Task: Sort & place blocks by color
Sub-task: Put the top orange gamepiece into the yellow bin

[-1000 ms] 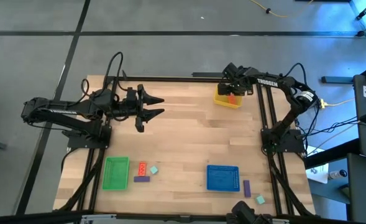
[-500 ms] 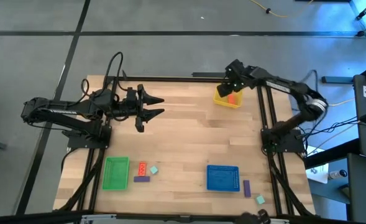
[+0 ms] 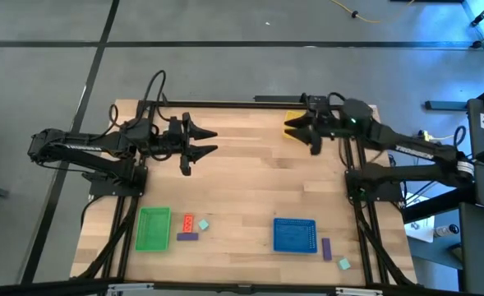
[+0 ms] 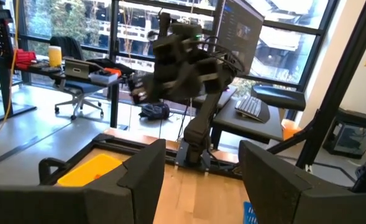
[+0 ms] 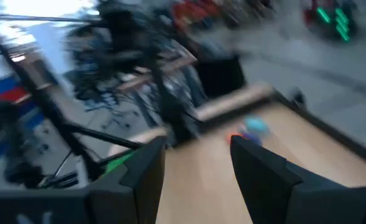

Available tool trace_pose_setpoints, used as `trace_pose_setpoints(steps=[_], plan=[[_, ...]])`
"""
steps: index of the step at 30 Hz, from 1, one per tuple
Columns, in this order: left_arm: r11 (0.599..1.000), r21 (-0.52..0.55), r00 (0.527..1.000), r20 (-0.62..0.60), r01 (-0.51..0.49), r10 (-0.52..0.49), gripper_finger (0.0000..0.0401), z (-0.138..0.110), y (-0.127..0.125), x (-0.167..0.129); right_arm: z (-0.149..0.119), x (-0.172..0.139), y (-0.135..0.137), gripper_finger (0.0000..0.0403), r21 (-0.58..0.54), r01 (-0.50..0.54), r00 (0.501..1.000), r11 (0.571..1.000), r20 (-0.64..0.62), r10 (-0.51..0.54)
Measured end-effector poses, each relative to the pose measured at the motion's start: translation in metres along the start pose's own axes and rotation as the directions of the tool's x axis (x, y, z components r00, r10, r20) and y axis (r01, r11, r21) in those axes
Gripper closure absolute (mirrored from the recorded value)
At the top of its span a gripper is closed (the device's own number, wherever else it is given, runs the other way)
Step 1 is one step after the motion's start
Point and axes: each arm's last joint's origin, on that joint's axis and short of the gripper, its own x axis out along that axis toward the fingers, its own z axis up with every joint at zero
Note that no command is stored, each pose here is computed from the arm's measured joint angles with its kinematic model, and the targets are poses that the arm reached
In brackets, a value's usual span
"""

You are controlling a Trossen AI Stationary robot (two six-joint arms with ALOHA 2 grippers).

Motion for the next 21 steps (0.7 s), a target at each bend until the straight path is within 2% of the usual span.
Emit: trace_pose_setpoints(steps=[4,9,12,16,21], plan=[[1.000,0.000,1.000,-0.004,-0.001,0.001,0.0205,0.000,0.000,0.000,-0.003,-0.001,0.015,0.0217,-0.148,-0.094,0.995,0.984,0.028,0.099],[1.000,0.000,1.000,-0.004,-0.001,0.001,0.0205,0.000,0.000,0.000,-0.007,0.002,0.023,0.0218,-0.172,-0.138,0.990,0.975,0.005,0.141],[1.000,0.000,1.000,-0.004,-0.001,0.001,0.0205,0.000,0.000,0.000,-0.008,0.003,0.026,0.0233,-0.176,-0.150,0.988,0.973,0.001,0.153],[1.000,0.000,1.000,-0.004,-0.001,0.001,0.0205,0.000,0.000,0.000,-0.008,0.003,0.026,0.0284,-0.174,-0.153,0.988,0.973,0.000,0.155],[1.000,0.000,1.000,-0.004,-0.001,0.001,0.0205,0.000,0.000,0.000,-0.008,0.003,0.026,0.0383,-0.175,-0.153,0.988,0.973,0.000,0.155]])
